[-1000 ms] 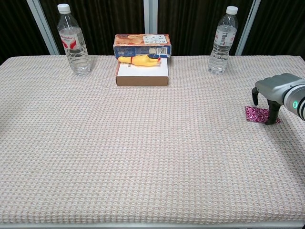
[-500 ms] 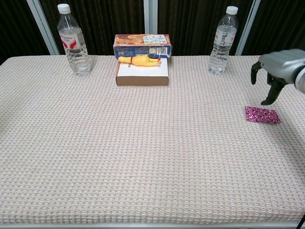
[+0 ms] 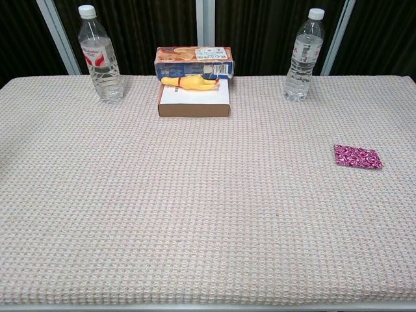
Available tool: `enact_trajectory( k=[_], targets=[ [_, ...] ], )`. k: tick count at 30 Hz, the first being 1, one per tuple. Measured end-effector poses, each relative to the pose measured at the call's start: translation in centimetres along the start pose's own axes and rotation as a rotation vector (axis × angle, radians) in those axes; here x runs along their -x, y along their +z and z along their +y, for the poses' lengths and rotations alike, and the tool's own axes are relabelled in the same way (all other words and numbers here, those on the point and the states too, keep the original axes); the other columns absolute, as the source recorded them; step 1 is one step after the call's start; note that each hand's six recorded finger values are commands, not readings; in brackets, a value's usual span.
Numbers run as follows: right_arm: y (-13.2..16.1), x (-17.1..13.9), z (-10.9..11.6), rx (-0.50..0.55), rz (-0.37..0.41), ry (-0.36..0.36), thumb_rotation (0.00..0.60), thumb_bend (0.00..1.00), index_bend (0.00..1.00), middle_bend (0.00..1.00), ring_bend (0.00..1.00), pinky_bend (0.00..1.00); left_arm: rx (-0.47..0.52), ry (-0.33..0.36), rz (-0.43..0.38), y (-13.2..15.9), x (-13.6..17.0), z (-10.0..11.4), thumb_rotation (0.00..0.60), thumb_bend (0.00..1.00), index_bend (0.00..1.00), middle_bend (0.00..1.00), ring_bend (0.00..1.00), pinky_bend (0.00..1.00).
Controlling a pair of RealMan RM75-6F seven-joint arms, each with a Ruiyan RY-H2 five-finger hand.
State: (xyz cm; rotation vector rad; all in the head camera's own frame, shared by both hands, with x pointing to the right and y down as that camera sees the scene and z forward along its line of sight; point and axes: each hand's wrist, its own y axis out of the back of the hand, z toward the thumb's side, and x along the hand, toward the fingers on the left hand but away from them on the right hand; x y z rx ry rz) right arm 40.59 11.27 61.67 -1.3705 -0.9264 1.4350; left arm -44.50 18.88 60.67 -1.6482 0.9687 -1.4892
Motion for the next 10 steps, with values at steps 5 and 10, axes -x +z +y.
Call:
enact_trajectory(
  k=[5, 10],
  targets=[
    [-3.3, -3.7, -0.5, -0.029, -0.041, 0.034, 0.000, 0.00, 0.07, 0.08, 0.00, 0.06, -0.009, 0.016, -0.004, -0.1, -0.1, 0.2, 0.600, 0.06, 0.27, 0.22, 0.13, 0.26],
    [-4.5, -4.5, -0.1, -0.067, -0.045, 0.017, 0.000, 0.00, 0.07, 0.08, 0.00, 0.06, -0.013, 0.021, 0.002, -0.5, -0.2, 0.2, 0.600, 0.06, 0.27, 0.22, 0.13, 0.26]
  ],
)
